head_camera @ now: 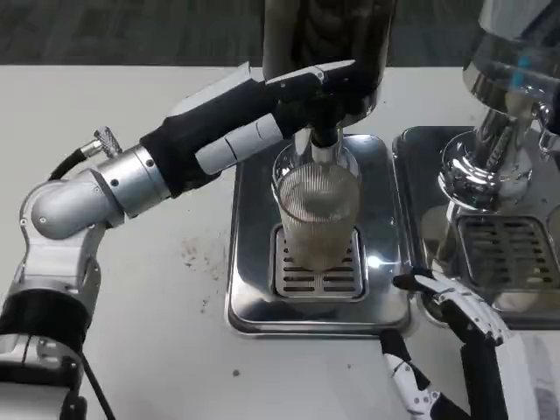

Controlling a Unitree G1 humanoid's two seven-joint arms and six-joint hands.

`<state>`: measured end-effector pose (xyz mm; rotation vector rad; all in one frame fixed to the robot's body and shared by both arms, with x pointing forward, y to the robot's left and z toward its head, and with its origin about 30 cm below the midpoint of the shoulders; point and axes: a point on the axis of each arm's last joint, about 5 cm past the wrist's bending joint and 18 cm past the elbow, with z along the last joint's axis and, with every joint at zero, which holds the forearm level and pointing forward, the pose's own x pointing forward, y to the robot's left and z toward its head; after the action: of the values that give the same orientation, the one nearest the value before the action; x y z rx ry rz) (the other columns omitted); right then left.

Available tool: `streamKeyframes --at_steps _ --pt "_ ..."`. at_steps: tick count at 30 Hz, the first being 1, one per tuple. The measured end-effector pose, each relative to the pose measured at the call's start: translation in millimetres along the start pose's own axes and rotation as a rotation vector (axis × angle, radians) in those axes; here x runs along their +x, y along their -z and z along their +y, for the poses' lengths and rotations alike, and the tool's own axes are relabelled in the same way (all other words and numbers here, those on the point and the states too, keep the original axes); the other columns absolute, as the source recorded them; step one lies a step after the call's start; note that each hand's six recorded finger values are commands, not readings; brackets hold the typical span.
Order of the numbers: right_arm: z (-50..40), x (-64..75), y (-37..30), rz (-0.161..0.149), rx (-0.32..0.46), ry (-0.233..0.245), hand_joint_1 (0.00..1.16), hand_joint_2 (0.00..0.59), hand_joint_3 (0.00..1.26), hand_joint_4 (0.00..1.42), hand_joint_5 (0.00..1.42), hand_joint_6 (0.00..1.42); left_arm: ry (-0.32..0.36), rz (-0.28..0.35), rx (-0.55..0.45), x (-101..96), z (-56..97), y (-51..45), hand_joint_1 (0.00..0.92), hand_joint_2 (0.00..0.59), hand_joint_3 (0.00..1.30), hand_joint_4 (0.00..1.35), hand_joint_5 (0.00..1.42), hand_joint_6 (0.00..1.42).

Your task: Grasp the cup under the faucet to collect the drink, then remove the cup.

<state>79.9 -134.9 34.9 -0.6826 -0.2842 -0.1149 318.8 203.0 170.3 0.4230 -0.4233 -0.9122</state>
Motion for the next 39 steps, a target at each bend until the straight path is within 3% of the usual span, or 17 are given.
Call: streamKeyframes --at_steps 19,39 --pt "-0.3 -4.6 0.3 0.015 -0.002 -0.008 0.40 0.382 0.40 0.27 0.25 0.27 0.025 -0.001 0.115 2.9 -1.6 0.1 0.000 0.101 0.14 0.07 0.09 0.00" --pt "-0.4 -5.3 0.4 0.019 -0.001 -0.008 0.40 0.382 0.38 0.26 0.24 0.25 0.077 0.008 0.301 3.0 -0.9 -6.6 0.000 0.079 0.12 0.03 0.03 0.00"
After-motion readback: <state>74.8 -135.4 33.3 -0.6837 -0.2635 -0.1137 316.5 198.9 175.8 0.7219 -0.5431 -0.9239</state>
